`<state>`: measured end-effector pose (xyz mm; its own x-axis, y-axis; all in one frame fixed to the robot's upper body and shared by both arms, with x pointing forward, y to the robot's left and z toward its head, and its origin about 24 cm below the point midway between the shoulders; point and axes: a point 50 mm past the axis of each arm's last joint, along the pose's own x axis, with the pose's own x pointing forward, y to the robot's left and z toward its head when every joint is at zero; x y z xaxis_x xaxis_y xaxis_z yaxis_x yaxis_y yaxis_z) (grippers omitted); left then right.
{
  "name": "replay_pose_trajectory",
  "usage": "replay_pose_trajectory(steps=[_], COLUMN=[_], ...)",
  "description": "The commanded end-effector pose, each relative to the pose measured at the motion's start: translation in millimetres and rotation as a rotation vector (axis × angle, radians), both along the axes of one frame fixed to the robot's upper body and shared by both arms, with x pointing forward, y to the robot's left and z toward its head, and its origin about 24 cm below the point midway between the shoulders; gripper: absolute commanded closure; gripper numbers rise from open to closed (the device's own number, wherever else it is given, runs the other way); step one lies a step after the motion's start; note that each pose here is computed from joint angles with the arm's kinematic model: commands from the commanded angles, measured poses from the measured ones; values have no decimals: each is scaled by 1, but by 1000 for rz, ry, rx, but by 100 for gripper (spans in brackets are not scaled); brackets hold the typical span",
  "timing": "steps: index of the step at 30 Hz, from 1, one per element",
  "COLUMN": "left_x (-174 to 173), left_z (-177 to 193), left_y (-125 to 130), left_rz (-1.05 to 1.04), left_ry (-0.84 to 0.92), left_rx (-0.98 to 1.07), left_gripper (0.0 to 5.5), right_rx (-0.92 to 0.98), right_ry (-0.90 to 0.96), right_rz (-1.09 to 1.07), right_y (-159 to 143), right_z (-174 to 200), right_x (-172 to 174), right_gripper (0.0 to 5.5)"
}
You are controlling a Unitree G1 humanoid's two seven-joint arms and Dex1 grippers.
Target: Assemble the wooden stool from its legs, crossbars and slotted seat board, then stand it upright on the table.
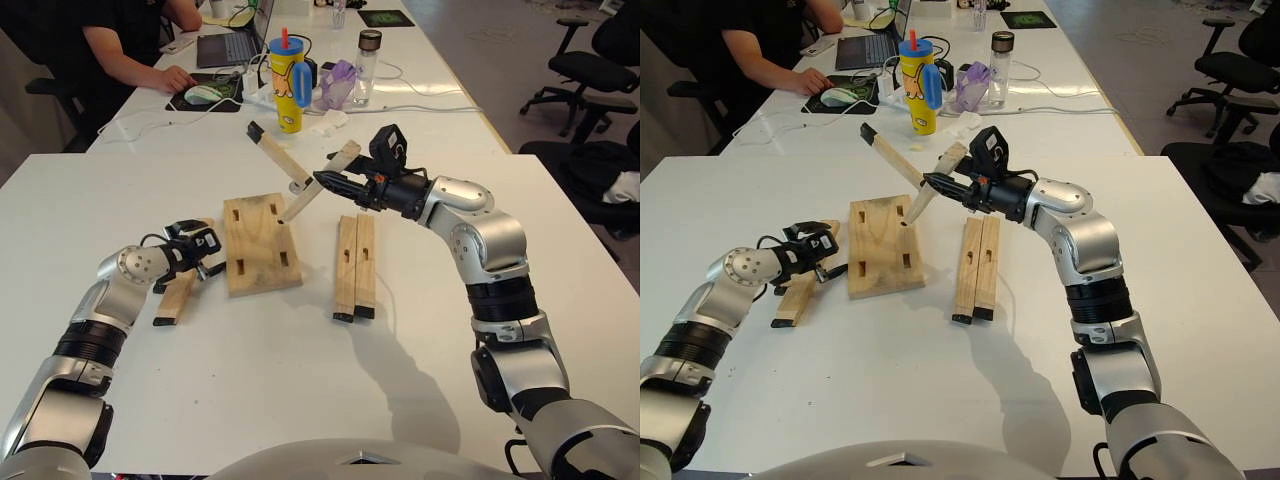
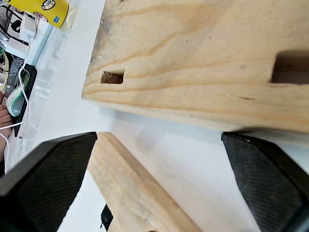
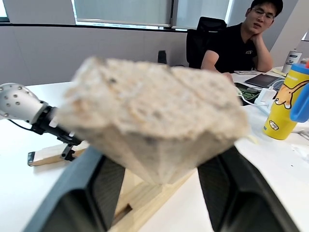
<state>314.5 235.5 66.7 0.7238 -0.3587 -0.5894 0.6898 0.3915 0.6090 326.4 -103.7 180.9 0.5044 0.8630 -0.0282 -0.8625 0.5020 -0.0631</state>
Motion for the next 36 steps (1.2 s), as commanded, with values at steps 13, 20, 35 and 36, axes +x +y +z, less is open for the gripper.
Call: replay_pose_trajectory(steps=[13,20,35,36], left_x=[26,37,42,42], left_z=[-20,-22,-35,-35], left_y=[-17,-21,-39,-35], left_rz=[-1,24,31,36], left_ry=[50,49,53,48], left_rx=[-3,-7,-24,-21], left_gripper=[70,70,70,70], right_rx=[-132,-224,-249,-219], right_ry=[25,92,188,181], right_rz=[3,72,193,188], right_y=[-20,-25,-21,-23], right_z=[-9,-22,-28,-23], right_x=[-2,-11,-34,-33], right_gripper=[346,346,346,346])
